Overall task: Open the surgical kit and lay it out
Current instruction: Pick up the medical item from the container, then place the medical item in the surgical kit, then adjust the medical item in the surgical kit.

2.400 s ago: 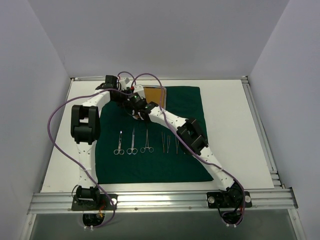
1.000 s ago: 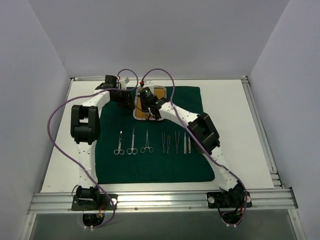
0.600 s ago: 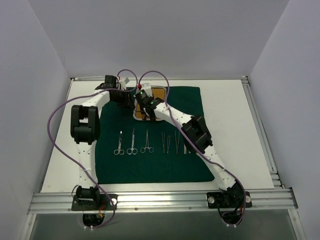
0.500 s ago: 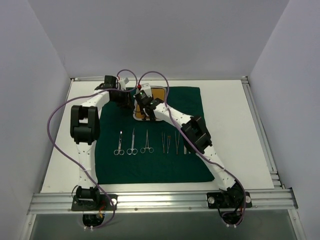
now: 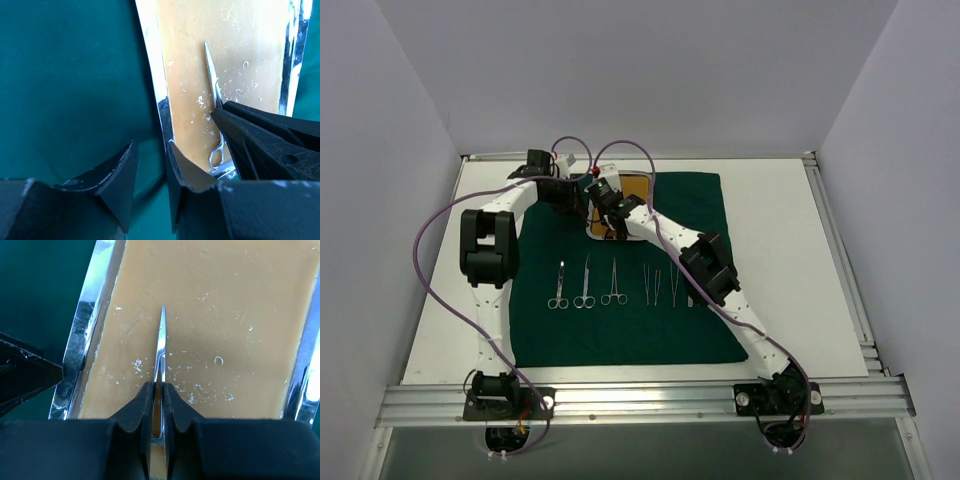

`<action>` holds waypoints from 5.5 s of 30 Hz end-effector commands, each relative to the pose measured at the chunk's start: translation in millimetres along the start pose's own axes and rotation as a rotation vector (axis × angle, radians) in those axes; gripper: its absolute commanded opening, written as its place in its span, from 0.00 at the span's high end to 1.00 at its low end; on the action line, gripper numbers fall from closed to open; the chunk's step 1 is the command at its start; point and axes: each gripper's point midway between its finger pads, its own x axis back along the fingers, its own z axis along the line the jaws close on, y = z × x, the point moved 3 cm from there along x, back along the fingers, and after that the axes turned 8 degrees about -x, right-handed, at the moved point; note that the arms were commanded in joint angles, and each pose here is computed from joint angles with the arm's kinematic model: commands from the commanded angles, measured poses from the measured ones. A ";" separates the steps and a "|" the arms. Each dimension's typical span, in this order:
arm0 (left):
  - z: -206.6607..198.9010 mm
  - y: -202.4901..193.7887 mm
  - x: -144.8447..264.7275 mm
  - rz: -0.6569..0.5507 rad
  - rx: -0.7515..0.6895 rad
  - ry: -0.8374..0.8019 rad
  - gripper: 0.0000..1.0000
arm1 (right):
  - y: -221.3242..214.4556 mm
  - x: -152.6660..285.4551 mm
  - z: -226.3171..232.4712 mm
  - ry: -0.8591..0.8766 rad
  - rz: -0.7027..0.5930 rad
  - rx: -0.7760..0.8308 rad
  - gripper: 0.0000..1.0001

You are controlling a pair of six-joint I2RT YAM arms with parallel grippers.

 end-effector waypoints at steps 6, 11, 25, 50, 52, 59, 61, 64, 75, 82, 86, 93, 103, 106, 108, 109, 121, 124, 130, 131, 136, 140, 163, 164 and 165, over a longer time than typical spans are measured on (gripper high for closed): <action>-11.7 22.9 10.8 -0.068 -0.048 -0.031 0.62 | 14.1 22.8 -3.6 0.063 0.046 -0.034 1.00; -12.0 24.0 11.2 -0.070 -0.048 -0.032 0.62 | 63.2 55.4 8.0 0.131 -0.068 -0.103 1.00; -15.8 30.7 18.7 -0.079 -0.065 -0.042 0.62 | 79.3 95.1 10.7 0.153 -0.134 -0.152 1.00; 61.6 44.9 169.1 -0.262 -0.008 0.059 0.60 | -56.0 165.0 180.7 0.310 -0.167 -0.405 1.00; 65.5 36.2 164.8 -0.230 -0.008 0.074 0.60 | -50.8 168.8 178.0 0.318 -0.177 -0.430 1.00; 55.5 -19.3 186.6 -0.050 -0.094 0.102 0.47 | -36.6 182.6 154.7 0.338 -0.212 -0.397 1.00; 54.8 -40.4 186.1 -0.013 -0.079 0.130 0.45 | -25.9 190.2 140.5 0.318 -0.233 -0.396 1.00; 43.5 -70.4 188.1 0.028 -0.063 0.220 0.45 | -11.8 202.2 108.9 0.243 -0.261 -0.396 1.00; -7.2 -97.6 180.6 -0.050 -0.150 0.443 0.35 | -1.3 217.3 -16.0 0.045 -0.280 -0.468 0.71; -5.2 -87.0 170.1 -0.106 -0.032 0.562 0.44 | -13.3 228.8 -50.3 -0.037 -0.301 -0.471 0.72; -12.5 -102.5 147.2 -0.047 0.062 0.568 0.40 | -15.2 234.3 -62.4 -0.058 -0.317 -0.496 0.72; 16.2 -122.4 142.8 -0.043 0.303 0.616 0.46 | -23.1 244.2 -82.6 -0.101 -0.322 -0.501 0.73; 37.3 -162.7 101.4 0.136 0.430 0.616 0.45 | -27.6 241.3 -91.0 -0.129 -0.320 -0.495 0.73; 40.7 -164.5 99.8 0.143 0.447 0.616 0.46 | -27.1 242.9 -94.4 -0.138 -0.328 -0.501 0.72; 44.5 -162.8 101.8 0.131 0.451 0.625 0.47 | -27.1 242.7 -95.4 -0.140 -0.330 -0.505 0.73; 44.8 -162.7 102.2 0.128 0.453 0.626 0.49 | -27.1 242.9 -95.5 -0.139 -0.330 -0.506 0.73; 38.8 -175.5 117.2 0.227 0.379 0.598 0.83 | -24.9 242.2 -96.1 -0.148 -0.340 -0.515 0.73; 38.2 -178.5 121.5 0.244 0.356 0.597 0.85 | -23.0 244.1 -96.8 -0.148 -0.346 -0.520 0.73; 33.3 -170.2 130.6 0.231 0.305 0.575 0.97 | -21.5 245.4 -99.5 -0.157 -0.354 -0.518 0.72; 32.5 -169.6 131.6 0.231 0.297 0.571 0.98 | -20.9 245.6 -99.2 -0.157 -0.354 -0.519 0.72; 31.8 -180.0 132.9 0.293 0.223 0.532 0.98 | -19.9 246.8 -101.5 -0.162 -0.361 -0.523 0.72; 32.2 -180.1 136.6 0.312 0.199 0.511 0.98 | -18.6 248.2 -104.6 -0.167 -0.370 -0.528 0.72; 32.2 -174.2 134.7 0.389 0.118 0.486 0.98 | -19.1 247.1 -120.9 -0.202 -0.386 -0.548 0.70; 32.9 -174.2 134.7 0.387 0.120 0.488 0.98 | -17.7 248.2 -121.0 -0.200 -0.390 -0.551 0.70; 32.1 -173.3 134.3 0.381 0.117 0.485 0.98 | -18.9 247.8 -122.0 -0.202 -0.388 -0.549 0.70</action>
